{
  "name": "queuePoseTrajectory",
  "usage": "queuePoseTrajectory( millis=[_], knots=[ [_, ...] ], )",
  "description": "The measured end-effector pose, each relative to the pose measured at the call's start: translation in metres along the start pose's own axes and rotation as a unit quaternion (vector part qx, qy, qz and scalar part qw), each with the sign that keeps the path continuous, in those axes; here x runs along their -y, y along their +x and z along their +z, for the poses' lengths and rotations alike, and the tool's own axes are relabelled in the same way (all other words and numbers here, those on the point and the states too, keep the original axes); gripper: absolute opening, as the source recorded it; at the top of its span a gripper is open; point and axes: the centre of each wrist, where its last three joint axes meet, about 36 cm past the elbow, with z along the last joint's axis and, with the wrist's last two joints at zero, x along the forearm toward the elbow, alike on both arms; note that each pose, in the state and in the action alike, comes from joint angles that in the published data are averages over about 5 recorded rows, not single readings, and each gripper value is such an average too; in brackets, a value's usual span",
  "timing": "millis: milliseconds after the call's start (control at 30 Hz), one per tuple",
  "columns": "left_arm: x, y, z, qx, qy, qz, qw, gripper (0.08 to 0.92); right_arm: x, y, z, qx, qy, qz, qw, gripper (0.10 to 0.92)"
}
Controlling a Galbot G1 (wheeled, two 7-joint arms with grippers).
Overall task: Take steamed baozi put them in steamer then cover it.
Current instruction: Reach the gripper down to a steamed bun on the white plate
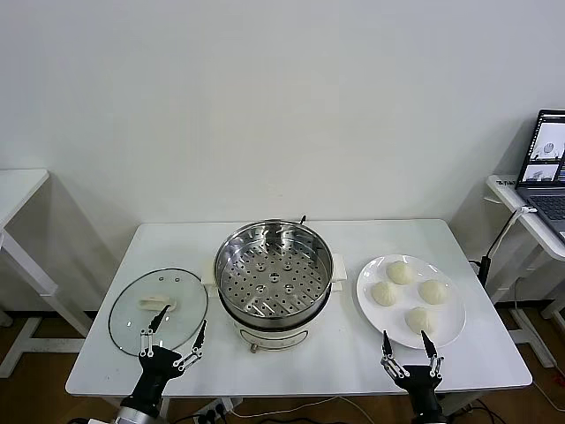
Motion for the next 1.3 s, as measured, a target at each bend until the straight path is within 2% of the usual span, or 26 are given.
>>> queuePoseTrajectory(
  millis=[267, 467, 667, 833, 1067, 1200, 1300],
  knots=[
    [0.002, -0.001, -0.003, 0.009, 0.003, 0.001, 1.000, 0.823, 0.022, -0.049, -0.020, 0.002, 0.004, 0.034, 0.999, 0.823],
    [0.001, -0.002, -0.007, 0.015, 0.002, 0.002, 1.000, 0.823, 0.043, -0.112, -0.043, 0.004, 0.002, 0.036, 0.999, 0.823],
    [-0.001, -0.001, -0.009, 0.019, -0.001, 0.005, 1.000, 0.823, 0.061, -0.188, -0.065, 0.011, -0.001, 0.011, 1.000, 0.823],
    [-0.001, 0.001, -0.010, 0.022, -0.002, 0.011, 1.000, 0.823, 0.081, -0.249, -0.081, 0.003, 0.014, -0.031, 0.999, 0.823],
    [0.000, 0.000, -0.011, 0.027, -0.002, 0.014, 1.000, 0.823, 0.115, -0.314, -0.108, -0.037, 0.079, -0.125, 0.988, 0.823],
    [0.002, 0.000, -0.012, 0.028, 0.001, 0.015, 0.999, 0.823, 0.138, -0.343, -0.129, -0.063, 0.143, -0.206, 0.966, 0.823],
    [0.004, 0.001, -0.012, 0.028, 0.002, 0.015, 1.000, 0.823, 0.151, -0.363, -0.148, -0.087, 0.200, -0.278, 0.936, 0.823]
  ],
)
